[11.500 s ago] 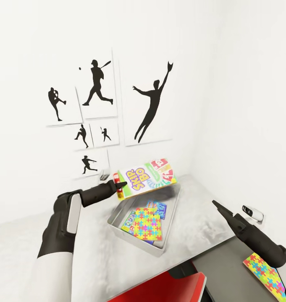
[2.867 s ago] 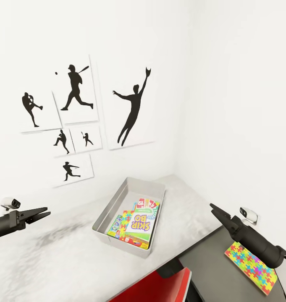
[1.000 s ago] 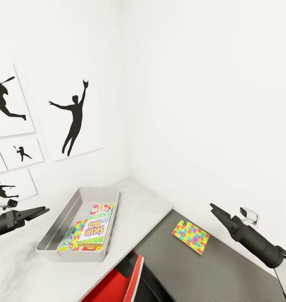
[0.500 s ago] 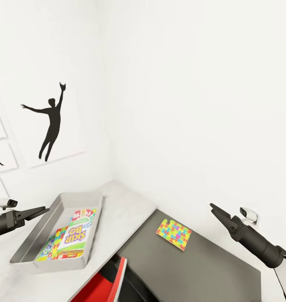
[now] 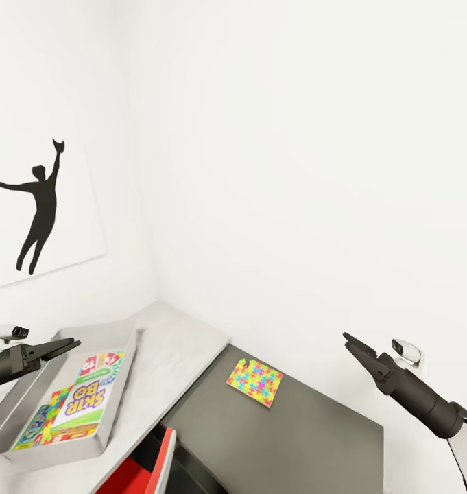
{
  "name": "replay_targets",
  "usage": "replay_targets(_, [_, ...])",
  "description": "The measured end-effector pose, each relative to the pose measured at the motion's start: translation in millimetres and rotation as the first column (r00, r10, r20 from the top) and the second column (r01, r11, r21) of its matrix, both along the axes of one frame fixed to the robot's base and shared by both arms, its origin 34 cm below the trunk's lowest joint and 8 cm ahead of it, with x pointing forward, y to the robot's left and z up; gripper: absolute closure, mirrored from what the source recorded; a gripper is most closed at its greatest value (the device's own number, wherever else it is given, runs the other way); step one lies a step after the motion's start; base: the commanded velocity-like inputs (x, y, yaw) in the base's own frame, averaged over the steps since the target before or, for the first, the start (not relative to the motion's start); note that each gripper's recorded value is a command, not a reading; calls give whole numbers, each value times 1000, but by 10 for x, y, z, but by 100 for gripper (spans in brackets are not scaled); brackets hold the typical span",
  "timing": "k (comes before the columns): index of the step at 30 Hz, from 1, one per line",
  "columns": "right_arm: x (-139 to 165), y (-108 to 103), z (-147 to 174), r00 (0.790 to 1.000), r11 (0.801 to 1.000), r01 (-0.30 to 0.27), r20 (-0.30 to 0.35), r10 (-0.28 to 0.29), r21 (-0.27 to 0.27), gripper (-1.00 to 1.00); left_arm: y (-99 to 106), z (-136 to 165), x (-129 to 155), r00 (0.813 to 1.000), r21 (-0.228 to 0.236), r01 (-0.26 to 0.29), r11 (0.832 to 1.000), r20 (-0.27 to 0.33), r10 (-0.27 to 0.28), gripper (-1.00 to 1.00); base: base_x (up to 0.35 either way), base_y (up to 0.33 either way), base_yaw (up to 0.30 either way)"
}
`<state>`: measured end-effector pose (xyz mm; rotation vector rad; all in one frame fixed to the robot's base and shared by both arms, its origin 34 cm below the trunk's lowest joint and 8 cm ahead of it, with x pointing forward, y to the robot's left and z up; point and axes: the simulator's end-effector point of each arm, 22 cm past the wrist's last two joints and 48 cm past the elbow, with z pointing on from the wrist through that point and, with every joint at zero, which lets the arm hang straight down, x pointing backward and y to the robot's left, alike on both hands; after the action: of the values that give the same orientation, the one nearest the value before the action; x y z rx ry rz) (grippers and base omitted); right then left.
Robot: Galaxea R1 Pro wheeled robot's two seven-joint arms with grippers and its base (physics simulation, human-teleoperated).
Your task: Put all the toys in the child's room - the three board games (two on the bed and one on the table), the two jigsaw puzzles on the table, and the tennis ball on the table - inside the toy box on the table in the child's room.
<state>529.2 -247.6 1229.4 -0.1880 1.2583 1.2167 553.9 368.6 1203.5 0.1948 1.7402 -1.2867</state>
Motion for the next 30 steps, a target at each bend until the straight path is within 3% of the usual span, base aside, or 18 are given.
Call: replay_targets(30, [-32, -11, 55, 1000, 1000, -3, 4, 3, 1, -100, -2, 68, -31, 1000, 0, 1, 1000, 15, -1, -100, 0, -1, -151])
